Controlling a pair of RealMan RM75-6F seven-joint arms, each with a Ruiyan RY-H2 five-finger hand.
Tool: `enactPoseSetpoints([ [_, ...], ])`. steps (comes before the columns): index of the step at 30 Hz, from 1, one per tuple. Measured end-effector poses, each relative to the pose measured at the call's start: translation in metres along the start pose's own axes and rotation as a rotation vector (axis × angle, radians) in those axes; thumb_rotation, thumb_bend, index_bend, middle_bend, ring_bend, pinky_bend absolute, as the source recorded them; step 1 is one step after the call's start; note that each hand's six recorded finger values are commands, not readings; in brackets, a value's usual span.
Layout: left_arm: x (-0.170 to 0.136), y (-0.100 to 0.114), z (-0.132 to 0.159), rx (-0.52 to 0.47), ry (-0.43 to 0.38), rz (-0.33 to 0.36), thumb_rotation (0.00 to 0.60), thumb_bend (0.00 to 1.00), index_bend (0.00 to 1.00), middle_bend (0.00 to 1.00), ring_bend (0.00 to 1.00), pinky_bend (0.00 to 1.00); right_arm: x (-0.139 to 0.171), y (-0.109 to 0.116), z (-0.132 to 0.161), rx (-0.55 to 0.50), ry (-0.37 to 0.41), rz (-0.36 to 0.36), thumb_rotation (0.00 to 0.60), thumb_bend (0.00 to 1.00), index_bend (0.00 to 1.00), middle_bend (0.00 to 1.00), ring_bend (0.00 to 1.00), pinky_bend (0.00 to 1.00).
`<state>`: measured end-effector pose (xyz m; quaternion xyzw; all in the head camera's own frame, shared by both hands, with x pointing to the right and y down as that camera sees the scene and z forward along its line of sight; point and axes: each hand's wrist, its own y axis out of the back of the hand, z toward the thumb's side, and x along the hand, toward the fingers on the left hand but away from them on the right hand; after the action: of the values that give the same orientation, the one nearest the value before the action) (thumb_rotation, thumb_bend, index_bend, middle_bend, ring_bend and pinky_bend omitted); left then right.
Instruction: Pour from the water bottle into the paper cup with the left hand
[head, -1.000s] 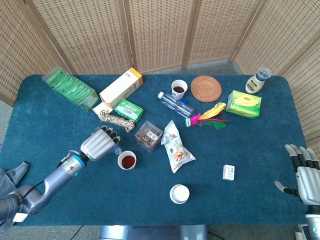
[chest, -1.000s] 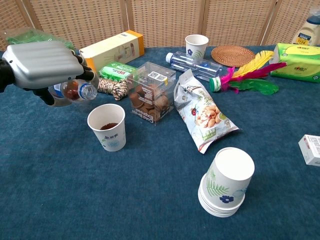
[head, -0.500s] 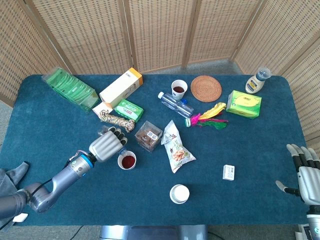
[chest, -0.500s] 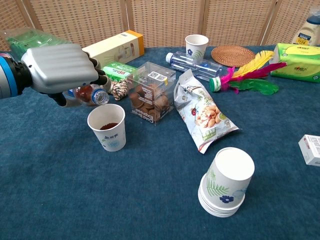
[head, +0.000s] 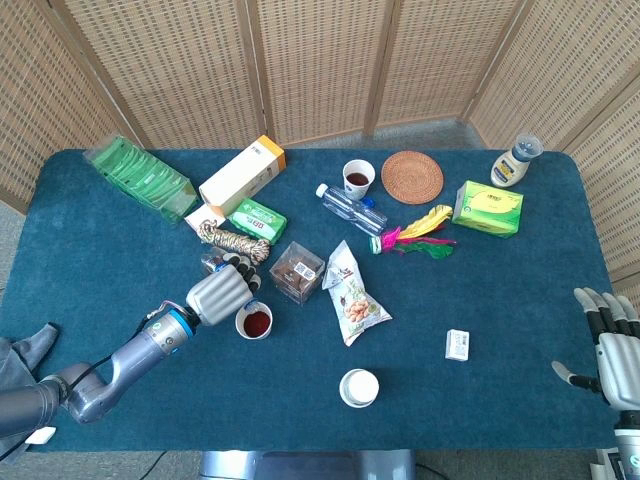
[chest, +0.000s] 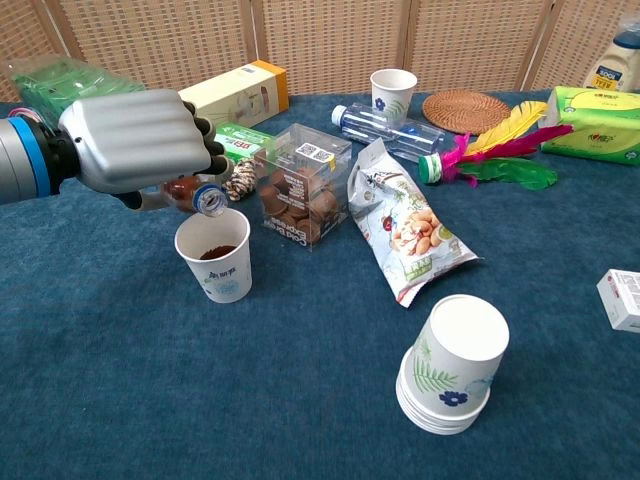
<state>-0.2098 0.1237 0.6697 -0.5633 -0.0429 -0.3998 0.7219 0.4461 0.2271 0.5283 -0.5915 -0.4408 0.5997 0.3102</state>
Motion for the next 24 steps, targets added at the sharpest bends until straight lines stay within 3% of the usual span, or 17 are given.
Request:
enactPoseSetpoints([
  [24, -0.0015, 0.0084, -0.0026, 0.133, -0.019, 0.081, 0.6, 0.49, 0.59, 0.47, 0.31, 0.41, 0.0002, 0.0, -0.0003, 0.001, -0.001, 0.001, 0.6, 0.0, 0.0, 0.0, 0.0, 0.0],
])
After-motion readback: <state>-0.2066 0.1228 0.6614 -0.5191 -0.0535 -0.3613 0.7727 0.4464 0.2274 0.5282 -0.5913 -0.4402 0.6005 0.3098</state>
